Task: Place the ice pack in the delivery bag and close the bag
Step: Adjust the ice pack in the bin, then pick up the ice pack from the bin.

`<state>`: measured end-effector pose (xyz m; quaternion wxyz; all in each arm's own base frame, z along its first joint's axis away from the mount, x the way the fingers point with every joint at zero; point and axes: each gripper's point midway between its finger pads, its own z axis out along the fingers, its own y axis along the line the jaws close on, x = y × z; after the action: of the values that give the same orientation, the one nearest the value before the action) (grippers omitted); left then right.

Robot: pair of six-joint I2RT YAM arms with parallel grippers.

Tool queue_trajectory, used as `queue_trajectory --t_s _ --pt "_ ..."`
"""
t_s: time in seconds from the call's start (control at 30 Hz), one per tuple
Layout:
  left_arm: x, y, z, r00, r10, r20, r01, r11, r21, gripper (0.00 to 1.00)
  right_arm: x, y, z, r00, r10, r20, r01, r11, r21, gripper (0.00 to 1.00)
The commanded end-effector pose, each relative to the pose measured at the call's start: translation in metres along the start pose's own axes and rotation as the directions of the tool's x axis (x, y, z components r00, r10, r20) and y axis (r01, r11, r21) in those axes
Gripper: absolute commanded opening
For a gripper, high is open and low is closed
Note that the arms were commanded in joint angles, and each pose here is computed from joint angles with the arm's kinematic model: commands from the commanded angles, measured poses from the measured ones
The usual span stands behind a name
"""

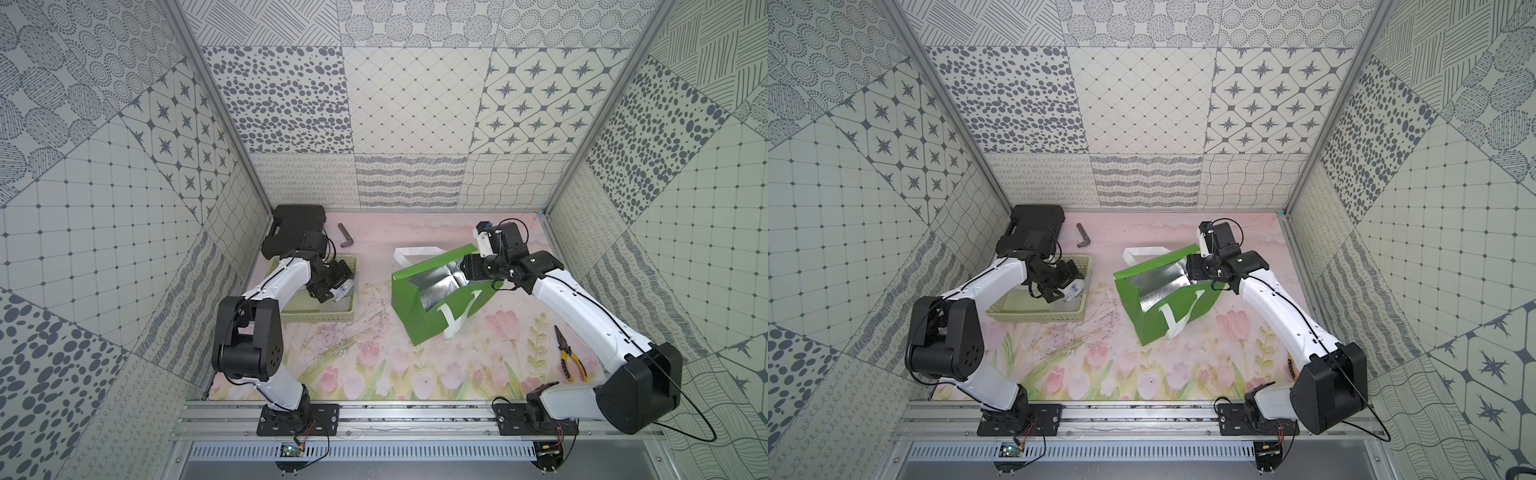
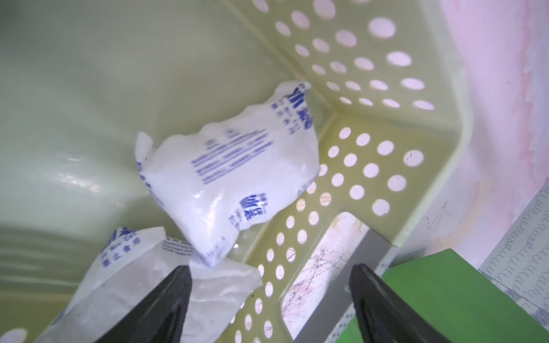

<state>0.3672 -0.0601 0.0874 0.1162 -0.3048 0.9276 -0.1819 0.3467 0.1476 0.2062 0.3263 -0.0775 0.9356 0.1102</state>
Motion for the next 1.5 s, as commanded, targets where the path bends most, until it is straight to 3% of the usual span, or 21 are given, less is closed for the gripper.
queue_trajectory --t_s 0.0,0.2,0.33,0.43,0.53,0.83,1.17,1.47 --pt "-0.016 0.014 -0.007 0.993 0.112 0.04 -0.107 0.988 -0.11 0.89 0.002 -0.001 -0.004 1.0 0.004 0.012 -0.004 1.0 0.009 0.65" --pt "-0.052 -0.01 0.024 0.973 0.231 0.023 -0.229 0.97 -0.079 0.89 0.003 -0.001 -0.003 1.0 0.005 0.009 -0.005 1.0 0.007 0.65" --pt "-0.062 -0.008 0.036 0.951 0.309 0.011 -0.305 0.945 -0.114 0.91 0.005 -0.001 -0.004 1.0 0.006 0.008 -0.006 1.0 0.009 0.65" --pt "-0.054 0.006 0.043 0.946 0.322 -0.042 -0.325 0.932 -0.158 0.91 0.005 -0.002 -0.003 1.0 0.005 0.006 -0.005 1.0 0.011 0.65" --pt "-0.029 0.015 0.046 0.945 0.311 -0.1 -0.322 0.938 -0.129 0.87 0.005 -0.001 -0.001 1.0 -0.002 0.002 0.002 1.0 0.008 0.66" --pt "0.013 0.048 0.041 0.953 0.271 -0.135 -0.291 0.943 -0.162 0.86 0.004 0.003 0.004 1.0 -0.01 -0.015 0.01 1.0 -0.011 0.67" --pt "-0.014 0.028 0.063 0.931 0.343 -0.126 -0.363 0.905 -0.22 0.86 0.007 0.006 0.0 1.0 0.004 -0.009 -0.004 1.0 -0.021 0.69" --pt "-0.016 0.036 0.08 0.91 0.385 -0.156 -0.415 0.868 -0.272 0.83 0.015 0.002 -0.003 1.0 0.011 -0.014 -0.011 1.0 -0.008 0.7"
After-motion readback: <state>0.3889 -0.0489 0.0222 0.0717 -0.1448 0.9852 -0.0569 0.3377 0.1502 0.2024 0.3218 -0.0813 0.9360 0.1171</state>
